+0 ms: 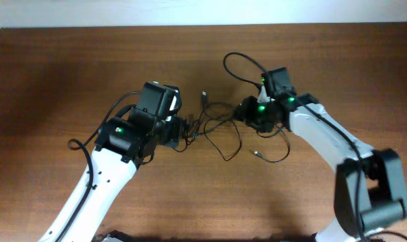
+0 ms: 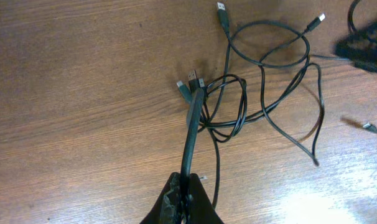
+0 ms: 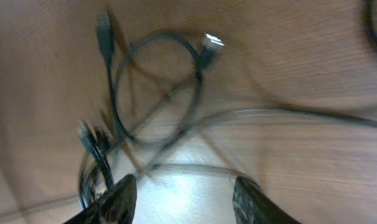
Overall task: Untangle cables
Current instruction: 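Pull the cables apart with both grippers toward opposite sides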
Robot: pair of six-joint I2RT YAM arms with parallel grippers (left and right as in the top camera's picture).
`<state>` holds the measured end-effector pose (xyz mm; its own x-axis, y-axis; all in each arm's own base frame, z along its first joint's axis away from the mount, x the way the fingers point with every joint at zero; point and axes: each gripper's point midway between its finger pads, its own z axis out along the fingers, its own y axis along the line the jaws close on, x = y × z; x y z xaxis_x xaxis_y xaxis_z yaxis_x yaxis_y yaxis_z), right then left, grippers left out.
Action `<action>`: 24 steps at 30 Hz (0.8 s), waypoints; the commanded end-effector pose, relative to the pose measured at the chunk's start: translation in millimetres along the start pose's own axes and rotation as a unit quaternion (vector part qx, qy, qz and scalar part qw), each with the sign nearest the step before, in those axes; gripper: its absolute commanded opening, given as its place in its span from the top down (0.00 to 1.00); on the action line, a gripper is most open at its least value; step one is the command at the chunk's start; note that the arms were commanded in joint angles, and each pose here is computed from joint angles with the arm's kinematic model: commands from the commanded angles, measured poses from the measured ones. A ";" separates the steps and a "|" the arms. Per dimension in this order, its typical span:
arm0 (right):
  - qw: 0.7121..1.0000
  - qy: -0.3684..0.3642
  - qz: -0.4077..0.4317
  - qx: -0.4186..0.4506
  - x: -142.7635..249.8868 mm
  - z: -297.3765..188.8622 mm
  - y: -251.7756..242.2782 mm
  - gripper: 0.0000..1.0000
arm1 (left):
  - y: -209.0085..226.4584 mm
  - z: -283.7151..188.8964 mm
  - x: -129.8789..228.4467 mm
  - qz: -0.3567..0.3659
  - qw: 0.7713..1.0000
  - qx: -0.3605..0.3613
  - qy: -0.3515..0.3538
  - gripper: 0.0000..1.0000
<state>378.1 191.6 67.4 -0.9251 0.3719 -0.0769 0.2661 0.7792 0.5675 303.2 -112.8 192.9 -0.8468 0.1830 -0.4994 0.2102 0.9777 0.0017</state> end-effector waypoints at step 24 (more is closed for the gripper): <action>0.997 0.001 0.058 0.045 -53.8 -101.2 -107.0 0.96 | 40.0 11.9 8.3 -0.027 0.992 -0.119 0.025 1.00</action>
<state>362.3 69.8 75.7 -0.8789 0.4683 0.0905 0.4312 0.6990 0.5705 305.4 -94.4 188.3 -0.8545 0.1936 -0.4821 0.1652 0.9811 0.1013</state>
